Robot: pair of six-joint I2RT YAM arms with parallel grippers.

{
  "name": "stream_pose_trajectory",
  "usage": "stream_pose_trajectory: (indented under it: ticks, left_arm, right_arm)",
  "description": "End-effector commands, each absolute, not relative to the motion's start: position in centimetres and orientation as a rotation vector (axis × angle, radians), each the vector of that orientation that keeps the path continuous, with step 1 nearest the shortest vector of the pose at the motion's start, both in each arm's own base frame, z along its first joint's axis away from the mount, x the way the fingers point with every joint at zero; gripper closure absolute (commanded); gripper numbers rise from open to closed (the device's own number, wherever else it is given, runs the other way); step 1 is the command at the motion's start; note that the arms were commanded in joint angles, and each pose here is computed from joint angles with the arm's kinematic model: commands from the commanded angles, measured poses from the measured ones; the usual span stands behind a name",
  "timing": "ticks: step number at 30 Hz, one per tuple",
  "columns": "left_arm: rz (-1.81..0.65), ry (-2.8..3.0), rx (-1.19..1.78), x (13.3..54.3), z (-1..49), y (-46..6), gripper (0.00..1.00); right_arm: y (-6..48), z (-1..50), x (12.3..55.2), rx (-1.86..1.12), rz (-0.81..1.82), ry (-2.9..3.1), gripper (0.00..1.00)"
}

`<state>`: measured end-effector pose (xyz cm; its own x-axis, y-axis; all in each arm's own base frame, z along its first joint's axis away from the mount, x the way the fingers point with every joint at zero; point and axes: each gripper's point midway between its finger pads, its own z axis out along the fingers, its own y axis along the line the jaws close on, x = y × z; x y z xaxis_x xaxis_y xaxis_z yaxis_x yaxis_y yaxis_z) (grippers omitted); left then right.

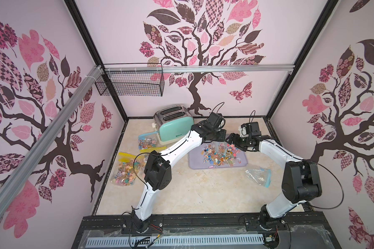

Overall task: Pour candies out of the ziploc bag
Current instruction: 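Pour the candies out of the ziploc bag onto the tray.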

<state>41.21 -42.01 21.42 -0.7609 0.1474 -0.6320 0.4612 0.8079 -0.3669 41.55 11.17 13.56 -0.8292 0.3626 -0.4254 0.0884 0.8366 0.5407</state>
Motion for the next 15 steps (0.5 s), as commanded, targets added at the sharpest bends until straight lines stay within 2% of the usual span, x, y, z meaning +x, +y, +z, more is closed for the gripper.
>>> stream_pose_trajectory:
  ticks: [1,7,12,15]
  left_arm:
    - [-0.664,2.368,0.455,41.0,22.9,-41.7,1.0]
    - [-0.809,2.367,0.528,36.6,25.1,-44.0,1.0]
    - [-1.006,2.348,0.671,28.9,26.2,-47.8,1.0]
    - [-1.126,2.359,0.778,23.5,24.9,-49.7,1.0]
  right_arm:
    - [9.7,15.2,40.8,0.329,0.612,2.451,0.14]
    - [5.2,20.7,39.3,0.409,0.4,2.301,0.15]
    - [0.0,26.1,38.3,0.486,0.229,2.179,0.14]
    - [-2.8,28.9,37.8,0.547,0.211,2.103,0.14]
